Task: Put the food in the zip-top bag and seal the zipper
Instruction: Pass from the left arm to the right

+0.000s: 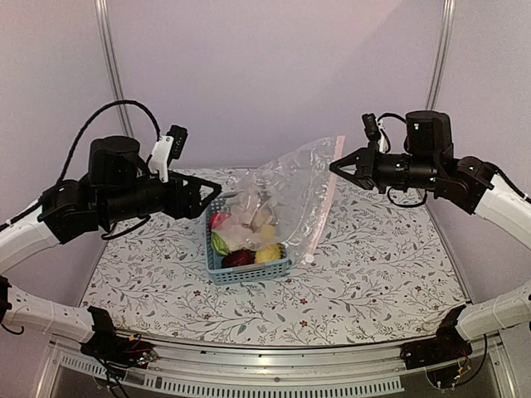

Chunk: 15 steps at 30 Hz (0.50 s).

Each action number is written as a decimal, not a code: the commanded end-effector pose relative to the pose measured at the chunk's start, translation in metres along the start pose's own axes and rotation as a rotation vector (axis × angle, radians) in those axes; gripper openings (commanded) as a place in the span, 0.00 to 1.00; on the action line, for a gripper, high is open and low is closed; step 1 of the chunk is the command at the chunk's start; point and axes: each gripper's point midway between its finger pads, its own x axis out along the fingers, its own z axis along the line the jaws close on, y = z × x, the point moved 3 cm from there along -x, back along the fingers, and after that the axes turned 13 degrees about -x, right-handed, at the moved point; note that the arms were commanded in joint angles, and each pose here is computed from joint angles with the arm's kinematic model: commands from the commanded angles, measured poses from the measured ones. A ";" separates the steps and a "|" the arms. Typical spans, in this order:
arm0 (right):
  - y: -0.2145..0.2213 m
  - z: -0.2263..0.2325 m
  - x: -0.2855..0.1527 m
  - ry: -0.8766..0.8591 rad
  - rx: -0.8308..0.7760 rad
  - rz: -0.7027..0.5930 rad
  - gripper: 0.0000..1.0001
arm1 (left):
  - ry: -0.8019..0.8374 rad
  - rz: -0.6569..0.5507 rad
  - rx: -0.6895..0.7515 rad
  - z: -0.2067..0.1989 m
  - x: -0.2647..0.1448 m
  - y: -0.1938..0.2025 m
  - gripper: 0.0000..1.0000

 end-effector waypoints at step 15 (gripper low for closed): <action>0.006 -0.049 -0.093 0.563 -0.138 0.109 0.00 | 0.136 0.044 0.221 -0.087 0.028 0.039 0.80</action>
